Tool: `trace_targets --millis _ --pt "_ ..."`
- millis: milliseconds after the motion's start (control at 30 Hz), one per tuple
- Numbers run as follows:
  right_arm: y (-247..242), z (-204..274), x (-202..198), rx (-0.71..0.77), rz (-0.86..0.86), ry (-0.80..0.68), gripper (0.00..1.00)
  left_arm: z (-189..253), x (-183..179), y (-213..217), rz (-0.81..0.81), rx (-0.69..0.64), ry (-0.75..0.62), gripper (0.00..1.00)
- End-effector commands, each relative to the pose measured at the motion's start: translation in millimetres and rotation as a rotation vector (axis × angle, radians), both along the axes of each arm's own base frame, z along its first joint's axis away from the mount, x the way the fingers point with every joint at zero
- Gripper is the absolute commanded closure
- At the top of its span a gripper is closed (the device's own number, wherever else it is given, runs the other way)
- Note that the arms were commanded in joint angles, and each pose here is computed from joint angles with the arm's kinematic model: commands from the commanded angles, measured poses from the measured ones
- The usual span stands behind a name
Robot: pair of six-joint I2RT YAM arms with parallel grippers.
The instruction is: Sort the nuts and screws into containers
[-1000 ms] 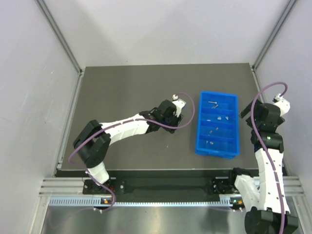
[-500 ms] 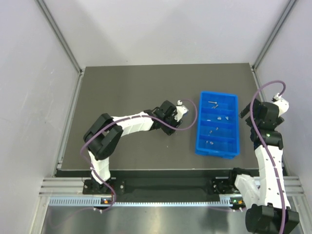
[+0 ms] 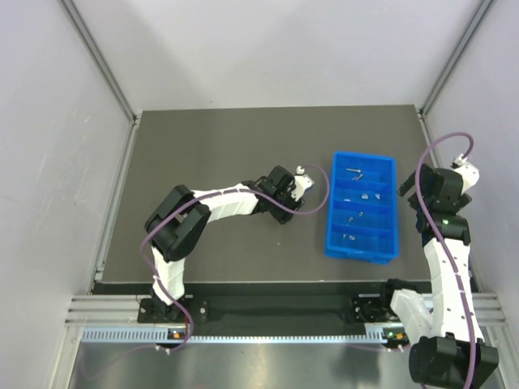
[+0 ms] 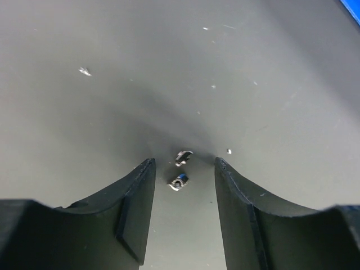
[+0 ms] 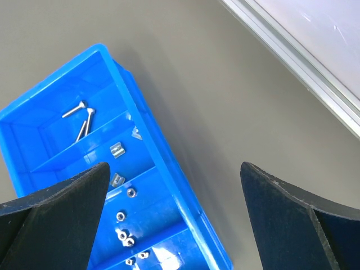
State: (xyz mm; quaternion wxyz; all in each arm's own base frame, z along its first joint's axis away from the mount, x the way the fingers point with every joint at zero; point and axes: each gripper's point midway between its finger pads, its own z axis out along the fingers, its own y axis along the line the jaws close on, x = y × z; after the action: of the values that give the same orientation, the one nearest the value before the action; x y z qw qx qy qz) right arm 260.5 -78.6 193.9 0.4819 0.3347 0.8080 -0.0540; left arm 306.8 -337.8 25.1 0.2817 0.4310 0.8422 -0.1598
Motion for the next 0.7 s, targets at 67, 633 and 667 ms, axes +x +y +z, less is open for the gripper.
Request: trace_targets --millis 67,633,667 --pt "-5 21 6 -0.023 -0.013 -0.06 0.0 8 16 -9 -0.019 -0.034 -0.026 0.53" --pt "-8 30 -2 -0.044 -0.031 -0.076 0.0 -7 4 2 -0.001 0.013 0.052 1.0" --pt "-8 30 -2 -0.044 -0.034 -0.078 0.0 -3 5 1 0.01 -0.001 0.049 1.0"
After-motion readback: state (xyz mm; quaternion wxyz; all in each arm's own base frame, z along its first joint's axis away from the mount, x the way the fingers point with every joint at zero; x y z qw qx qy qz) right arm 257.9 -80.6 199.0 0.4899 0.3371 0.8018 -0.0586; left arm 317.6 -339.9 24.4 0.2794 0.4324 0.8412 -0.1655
